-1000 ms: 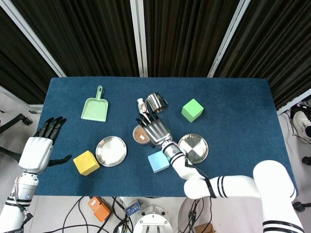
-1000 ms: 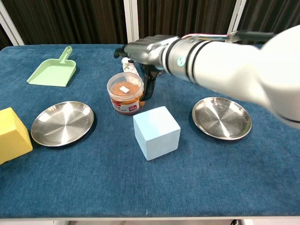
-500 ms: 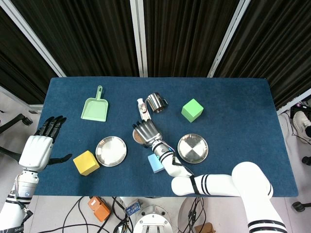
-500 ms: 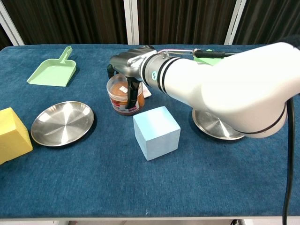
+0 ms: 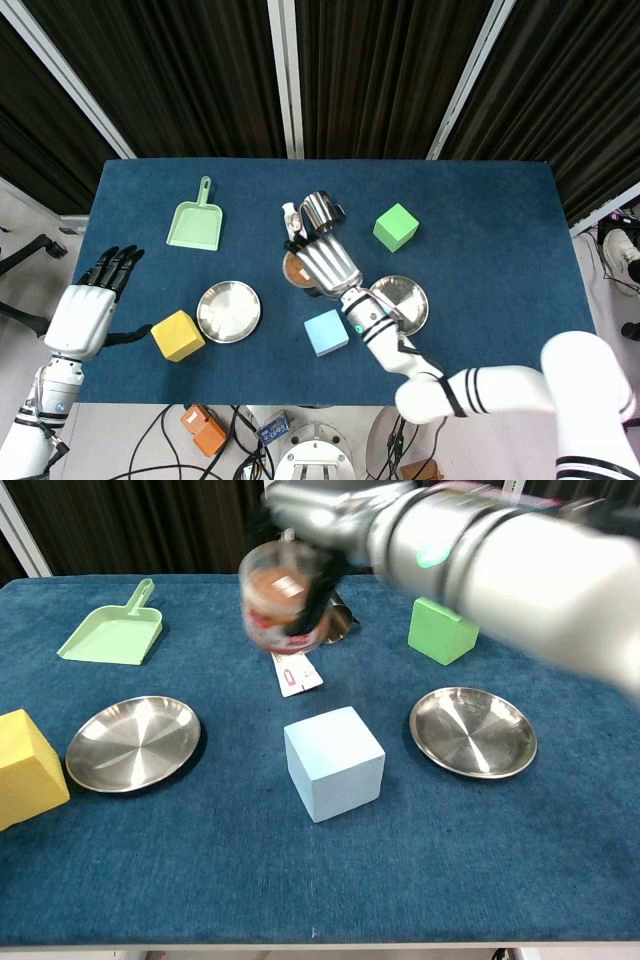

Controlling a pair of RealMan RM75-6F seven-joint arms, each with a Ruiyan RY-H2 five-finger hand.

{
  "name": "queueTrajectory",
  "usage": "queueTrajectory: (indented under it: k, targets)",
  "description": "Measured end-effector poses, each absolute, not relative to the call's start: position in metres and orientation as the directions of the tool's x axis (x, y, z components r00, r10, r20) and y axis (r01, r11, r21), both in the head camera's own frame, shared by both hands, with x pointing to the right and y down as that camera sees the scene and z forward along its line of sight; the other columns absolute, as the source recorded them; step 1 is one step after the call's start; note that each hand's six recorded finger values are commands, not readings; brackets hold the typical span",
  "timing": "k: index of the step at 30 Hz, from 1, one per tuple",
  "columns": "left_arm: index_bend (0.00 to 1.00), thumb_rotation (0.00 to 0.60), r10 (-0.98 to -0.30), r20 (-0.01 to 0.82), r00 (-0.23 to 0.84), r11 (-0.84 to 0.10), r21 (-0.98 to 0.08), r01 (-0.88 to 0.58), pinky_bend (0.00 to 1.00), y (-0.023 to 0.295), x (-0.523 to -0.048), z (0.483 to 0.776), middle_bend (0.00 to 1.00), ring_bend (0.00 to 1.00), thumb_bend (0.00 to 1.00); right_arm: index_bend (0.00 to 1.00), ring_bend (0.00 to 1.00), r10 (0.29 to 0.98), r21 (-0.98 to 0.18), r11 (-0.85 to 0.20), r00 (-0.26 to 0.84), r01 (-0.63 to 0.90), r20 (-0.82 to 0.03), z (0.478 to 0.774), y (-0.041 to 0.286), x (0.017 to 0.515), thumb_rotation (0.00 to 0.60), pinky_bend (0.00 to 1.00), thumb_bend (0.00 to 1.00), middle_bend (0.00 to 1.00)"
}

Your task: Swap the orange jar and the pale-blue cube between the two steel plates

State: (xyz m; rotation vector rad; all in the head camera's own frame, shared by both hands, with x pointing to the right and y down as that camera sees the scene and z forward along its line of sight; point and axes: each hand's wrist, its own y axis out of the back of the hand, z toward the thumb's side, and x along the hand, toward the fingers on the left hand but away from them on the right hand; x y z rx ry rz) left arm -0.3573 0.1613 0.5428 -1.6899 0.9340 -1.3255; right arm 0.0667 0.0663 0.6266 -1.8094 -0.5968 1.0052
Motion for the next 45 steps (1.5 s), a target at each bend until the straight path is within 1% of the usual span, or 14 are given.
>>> queueTrajectory:
  k: [6, 11, 14, 16, 20, 23, 25, 26, 28, 30, 31, 34, 40, 45]
  targets:
    - [0.00, 0.600, -0.878, 0.432, 0.204, -0.452, -0.890, -0.061, 0.27, 0.165, -0.348, 0.551, 0.05, 0.06, 0.00, 0.78, 0.71, 0.785, -0.900, -0.426, 0.458, -0.090, -0.417, 0.618, 0.072, 0.169, 0.600, 0.72, 0.43, 0.68]
    - [0.00, 0.600, -0.870, 0.445, 0.212, -0.465, -0.884, -0.055, 0.27, 0.168, -0.342, 0.557, 0.05, 0.06, 0.00, 0.76, 0.70, 0.764, -0.861, -0.503, 0.429, -0.070, -0.482, 0.639, 0.090, 0.210, 0.600, 0.65, 0.43, 0.68]
    - [0.00, 0.600, -0.867, 0.450, 0.213, -0.469, -0.882, -0.050, 0.27, 0.169, -0.340, 0.560, 0.05, 0.06, 0.00, 0.70, 0.67, 0.743, -0.841, -0.535, 0.428, -0.082, -0.515, 0.656, 0.098, 0.222, 0.600, 0.63, 0.43, 0.67]
    - [0.00, 0.600, -0.867, 0.451, 0.212, -0.471, -0.881, -0.049, 0.27, 0.169, -0.340, 0.561, 0.05, 0.06, 0.00, 0.62, 0.62, 0.731, -0.831, -0.550, 0.432, -0.083, -0.528, 0.666, 0.104, 0.224, 0.600, 0.60, 0.43, 0.64]
    - [0.00, 0.600, -0.863, 0.459, 0.211, -0.477, -0.878, -0.041, 0.27, 0.171, -0.339, 0.563, 0.05, 0.06, 0.00, 0.38, 0.46, 0.699, -0.800, -0.597, 0.447, -0.067, -0.559, 0.685, 0.117, 0.226, 0.600, 0.54, 0.43, 0.46]
    - [0.00, 0.600, -0.861, 0.461, 0.214, -0.479, -0.877, -0.042, 0.27, 0.172, -0.338, 0.564, 0.05, 0.06, 0.00, 0.18, 0.32, 0.672, -0.771, -0.635, 0.456, -0.050, -0.583, 0.692, 0.124, 0.225, 0.600, 0.45, 0.43, 0.33]
    - [0.00, 0.600, -0.860, 0.461, 0.217, -0.481, -0.876, -0.042, 0.27, 0.172, -0.337, 0.564, 0.05, 0.06, 0.00, 0.04, 0.22, 0.654, -0.753, -0.657, 0.462, -0.044, -0.598, 0.695, 0.128, 0.226, 0.600, 0.38, 0.40, 0.22]
    - [0.00, 0.600, -0.859, 0.462, 0.219, -0.481, -0.876, -0.041, 0.27, 0.172, -0.337, 0.564, 0.05, 0.06, 0.00, 0.02, 0.19, 0.644, -0.743, -0.667, 0.465, -0.048, -0.608, 0.696, 0.130, 0.227, 0.600, 0.36, 0.38, 0.19]
    - [0.00, 0.600, -0.858, 0.462, 0.223, -0.482, -0.876, -0.038, 0.27, 0.173, -0.335, 0.565, 0.05, 0.06, 0.00, 0.00, 0.10, 0.635, -0.736, -0.675, 0.463, -0.057, -0.618, 0.696, 0.132, 0.230, 0.576, 0.30, 0.29, 0.10]
    - [0.00, 0.600, -0.856, 0.464, 0.228, -0.483, -0.875, -0.035, 0.27, 0.174, -0.333, 0.565, 0.05, 0.06, 0.00, 0.00, 0.03, 0.631, -0.732, -0.677, 0.458, -0.069, -0.626, 0.693, 0.133, 0.235, 0.513, 0.25, 0.24, 0.03]
    - [0.00, 0.600, -0.855, 0.464, 0.230, -0.484, -0.875, -0.034, 0.27, 0.174, -0.332, 0.565, 0.05, 0.06, 0.00, 0.00, 0.01, 0.630, -0.731, -0.678, 0.455, -0.073, -0.630, 0.692, 0.134, 0.237, 0.483, 0.22, 0.21, 0.01]
    - [0.00, 0.600, -0.850, 0.466, 0.245, -0.490, -0.871, -0.040, 0.27, 0.177, -0.327, 0.565, 0.05, 0.06, 0.00, 0.00, 0.00, 0.631, -0.730, -0.680, 0.448, -0.074, -0.633, 0.685, 0.136, 0.244, 0.448, 0.16, 0.18, 0.00]
    - [0.00, 0.600, -0.823, 0.474, 0.312, -0.524, -0.847, -0.095, 0.27, 0.189, -0.308, 0.564, 0.05, 0.06, 0.01, 0.00, 0.00, 0.689, -0.788, -0.614, 0.464, -0.035, -0.558, 0.655, 0.138, 0.258, 0.435, 0.05, 0.17, 0.00]
    - [0.00, 0.600, -0.767, 0.488, 0.416, -0.580, -0.805, -0.125, 0.25, 0.201, -0.269, 0.572, 0.05, 0.05, 0.02, 0.00, 0.00, 0.801, -0.883, -0.469, 0.420, -0.004, -0.427, 0.612, 0.148, 0.301, 0.439, 0.00, 0.17, 0.00]
